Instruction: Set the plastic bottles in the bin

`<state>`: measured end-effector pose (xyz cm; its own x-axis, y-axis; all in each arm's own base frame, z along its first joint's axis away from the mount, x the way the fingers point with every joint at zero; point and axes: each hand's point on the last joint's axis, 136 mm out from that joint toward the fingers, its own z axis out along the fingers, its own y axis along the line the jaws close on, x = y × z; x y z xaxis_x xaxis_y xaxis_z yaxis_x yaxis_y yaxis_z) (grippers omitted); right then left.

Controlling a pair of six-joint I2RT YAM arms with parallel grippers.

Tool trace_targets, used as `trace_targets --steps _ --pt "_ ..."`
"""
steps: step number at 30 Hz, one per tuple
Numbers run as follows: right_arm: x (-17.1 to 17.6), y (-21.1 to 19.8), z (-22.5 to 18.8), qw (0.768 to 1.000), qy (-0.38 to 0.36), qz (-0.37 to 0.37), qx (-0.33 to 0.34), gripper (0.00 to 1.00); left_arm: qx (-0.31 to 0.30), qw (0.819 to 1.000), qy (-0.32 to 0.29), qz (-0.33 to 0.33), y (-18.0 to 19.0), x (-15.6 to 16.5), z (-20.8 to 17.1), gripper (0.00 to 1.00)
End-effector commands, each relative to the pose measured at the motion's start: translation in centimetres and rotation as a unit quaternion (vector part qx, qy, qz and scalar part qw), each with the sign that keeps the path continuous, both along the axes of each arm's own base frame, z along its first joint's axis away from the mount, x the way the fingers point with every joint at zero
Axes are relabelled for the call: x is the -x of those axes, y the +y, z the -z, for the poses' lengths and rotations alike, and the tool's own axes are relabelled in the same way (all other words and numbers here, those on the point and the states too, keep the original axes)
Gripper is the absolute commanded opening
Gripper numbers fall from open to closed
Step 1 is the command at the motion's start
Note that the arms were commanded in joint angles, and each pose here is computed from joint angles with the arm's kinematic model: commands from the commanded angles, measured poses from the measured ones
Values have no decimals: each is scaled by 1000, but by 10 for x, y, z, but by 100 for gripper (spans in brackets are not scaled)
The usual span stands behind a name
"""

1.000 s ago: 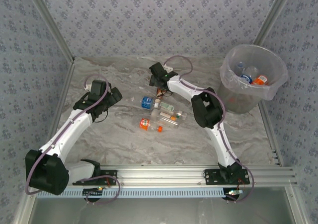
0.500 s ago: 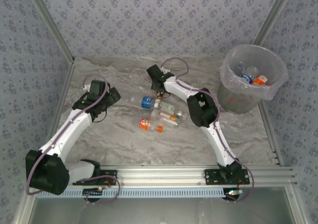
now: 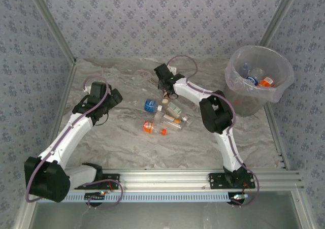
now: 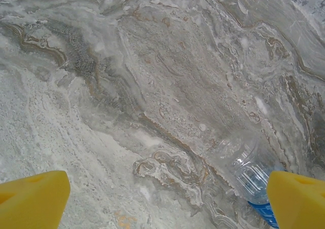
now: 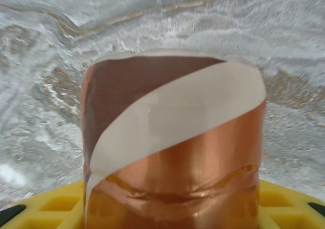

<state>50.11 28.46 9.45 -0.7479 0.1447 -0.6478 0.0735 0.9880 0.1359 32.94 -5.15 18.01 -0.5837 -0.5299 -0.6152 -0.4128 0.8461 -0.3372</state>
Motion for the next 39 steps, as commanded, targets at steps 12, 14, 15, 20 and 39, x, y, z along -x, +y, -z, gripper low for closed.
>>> trace_targets --steps 12,14,15,20,39 --pt "31 -44 -151 986 -154 -47 -37 41 11 1000 2 9 -3 2 -2 100" --pt "40 -55 -170 983 -173 -48 -47 41 14 1000 2 10 -4 1 -2 99" --pt "45 -62 -181 980 -184 -47 -54 41 16 1000 3 12 -5 1 -2 99" --pt "72 -106 -222 972 -222 -32 -71 41 25 1000 4 17 -9 -1 -1 100" --pt "101 -361 -328 936 -306 158 69 44 75 996 15 44 -33 -15 8 99"
